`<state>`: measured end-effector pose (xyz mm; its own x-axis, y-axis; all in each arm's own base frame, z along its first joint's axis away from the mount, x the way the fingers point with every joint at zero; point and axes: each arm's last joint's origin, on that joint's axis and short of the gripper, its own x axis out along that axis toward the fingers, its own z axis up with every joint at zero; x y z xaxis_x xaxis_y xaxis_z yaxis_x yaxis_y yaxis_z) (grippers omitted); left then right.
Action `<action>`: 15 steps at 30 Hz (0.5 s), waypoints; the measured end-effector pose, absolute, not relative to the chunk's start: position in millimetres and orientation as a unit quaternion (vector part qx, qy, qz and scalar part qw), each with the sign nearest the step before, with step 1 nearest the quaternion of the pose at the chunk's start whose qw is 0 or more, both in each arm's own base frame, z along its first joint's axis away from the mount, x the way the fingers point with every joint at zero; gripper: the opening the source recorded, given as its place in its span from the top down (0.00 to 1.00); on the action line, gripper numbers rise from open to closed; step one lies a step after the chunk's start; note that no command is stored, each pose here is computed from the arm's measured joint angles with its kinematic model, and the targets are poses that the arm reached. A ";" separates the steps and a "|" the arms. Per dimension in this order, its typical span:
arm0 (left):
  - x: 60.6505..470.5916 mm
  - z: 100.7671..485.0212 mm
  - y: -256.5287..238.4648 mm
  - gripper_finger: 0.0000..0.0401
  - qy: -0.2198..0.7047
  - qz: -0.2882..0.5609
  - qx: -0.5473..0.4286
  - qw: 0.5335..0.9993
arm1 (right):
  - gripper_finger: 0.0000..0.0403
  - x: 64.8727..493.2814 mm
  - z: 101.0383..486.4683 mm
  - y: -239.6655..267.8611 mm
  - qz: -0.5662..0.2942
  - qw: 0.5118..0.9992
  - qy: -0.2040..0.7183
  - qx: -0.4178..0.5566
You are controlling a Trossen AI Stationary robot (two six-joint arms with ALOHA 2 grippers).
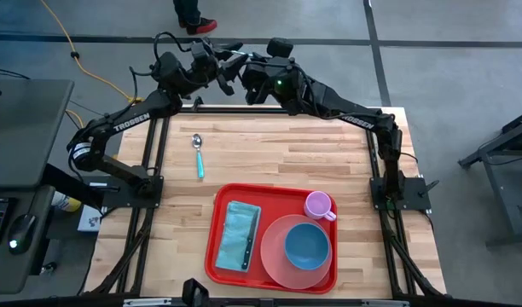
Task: Set up tray
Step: Put the blue fork on the blue table napkin to the left of the black table knife
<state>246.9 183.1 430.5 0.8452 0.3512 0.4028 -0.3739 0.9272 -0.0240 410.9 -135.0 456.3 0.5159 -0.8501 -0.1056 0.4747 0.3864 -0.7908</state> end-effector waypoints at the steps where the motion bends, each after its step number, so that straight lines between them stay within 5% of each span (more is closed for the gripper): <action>1: 247.0 430.2 183.2 0.43 -0.203 0.189 0.027 0.960 | 1.00 411.0 456.5 -135.0 -0.420 0.792 0.257 -0.362; 5: 247.1 429.8 183.5 0.58 -0.202 0.192 0.025 0.960 | 1.00 410.8 457.1 -135.3 -0.422 0.787 0.260 -0.369; 10: 246.6 430.0 184.3 0.88 -0.204 0.203 0.025 0.958 | 1.00 411.0 457.1 -134.0 -0.424 0.785 0.261 -0.368; 15: 246.6 430.0 184.3 0.91 -0.203 0.205 0.031 0.957 | 1.00 411.0 457.5 -133.6 -0.428 0.782 0.262 -0.369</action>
<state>246.6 184.3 430.0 0.8339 0.3792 0.4010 -0.4047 0.9142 -0.0229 411.0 -133.6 457.5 0.4967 -0.8628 -0.0940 0.4763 0.3615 -0.8015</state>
